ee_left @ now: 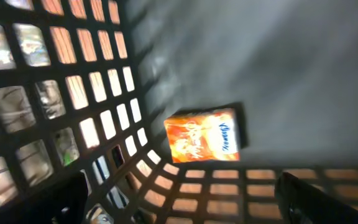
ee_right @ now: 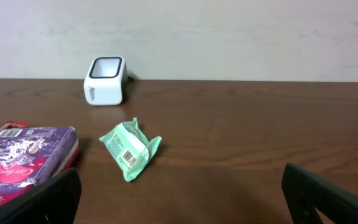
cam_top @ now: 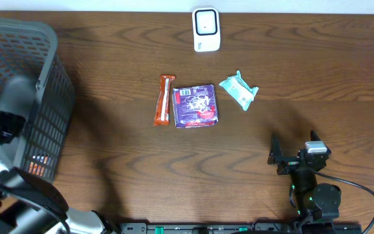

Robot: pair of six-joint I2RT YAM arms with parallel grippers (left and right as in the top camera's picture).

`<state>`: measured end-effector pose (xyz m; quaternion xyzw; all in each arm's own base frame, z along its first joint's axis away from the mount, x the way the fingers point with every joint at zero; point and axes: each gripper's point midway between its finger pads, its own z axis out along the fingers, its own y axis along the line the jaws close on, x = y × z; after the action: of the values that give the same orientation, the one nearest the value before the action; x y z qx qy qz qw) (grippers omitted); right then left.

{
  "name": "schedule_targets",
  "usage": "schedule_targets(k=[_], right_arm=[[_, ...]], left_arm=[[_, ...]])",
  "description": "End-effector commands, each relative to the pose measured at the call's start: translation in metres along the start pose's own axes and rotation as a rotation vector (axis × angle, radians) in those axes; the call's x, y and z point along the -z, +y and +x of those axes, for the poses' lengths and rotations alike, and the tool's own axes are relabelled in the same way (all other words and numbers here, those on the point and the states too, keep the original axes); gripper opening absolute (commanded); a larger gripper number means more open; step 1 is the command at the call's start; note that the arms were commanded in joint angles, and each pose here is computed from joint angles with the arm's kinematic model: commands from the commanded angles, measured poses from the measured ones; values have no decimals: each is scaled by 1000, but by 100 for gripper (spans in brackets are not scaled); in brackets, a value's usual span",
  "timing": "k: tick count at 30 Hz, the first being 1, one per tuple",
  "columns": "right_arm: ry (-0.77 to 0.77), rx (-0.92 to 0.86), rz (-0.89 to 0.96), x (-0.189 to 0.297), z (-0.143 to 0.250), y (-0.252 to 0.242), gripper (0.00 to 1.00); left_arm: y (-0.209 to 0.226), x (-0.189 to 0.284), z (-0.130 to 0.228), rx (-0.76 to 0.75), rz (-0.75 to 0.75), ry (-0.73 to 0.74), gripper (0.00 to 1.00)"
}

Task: Scan the item barcode
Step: 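Reach the left gripper into the basket and grasp the orange-white packet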

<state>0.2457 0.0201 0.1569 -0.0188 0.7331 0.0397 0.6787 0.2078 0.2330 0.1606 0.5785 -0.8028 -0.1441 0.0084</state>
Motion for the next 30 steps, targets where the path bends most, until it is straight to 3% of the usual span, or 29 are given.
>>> schedule_targets(k=[1, 24, 27, 30], right_arm=[[2, 15, 1, 0, 1, 0, 99], [2, 15, 1, 0, 1, 0, 99], [2, 15, 1, 0, 1, 0, 99], [2, 15, 1, 0, 1, 0, 99]], left_arm=[[2, -25, 7, -25, -61, 59, 96], [-22, -111, 48, -34, -8, 152, 94], [-22, -118, 52, -35, -10, 154, 86], [-22, -122, 54, -36, -11, 157, 62]])
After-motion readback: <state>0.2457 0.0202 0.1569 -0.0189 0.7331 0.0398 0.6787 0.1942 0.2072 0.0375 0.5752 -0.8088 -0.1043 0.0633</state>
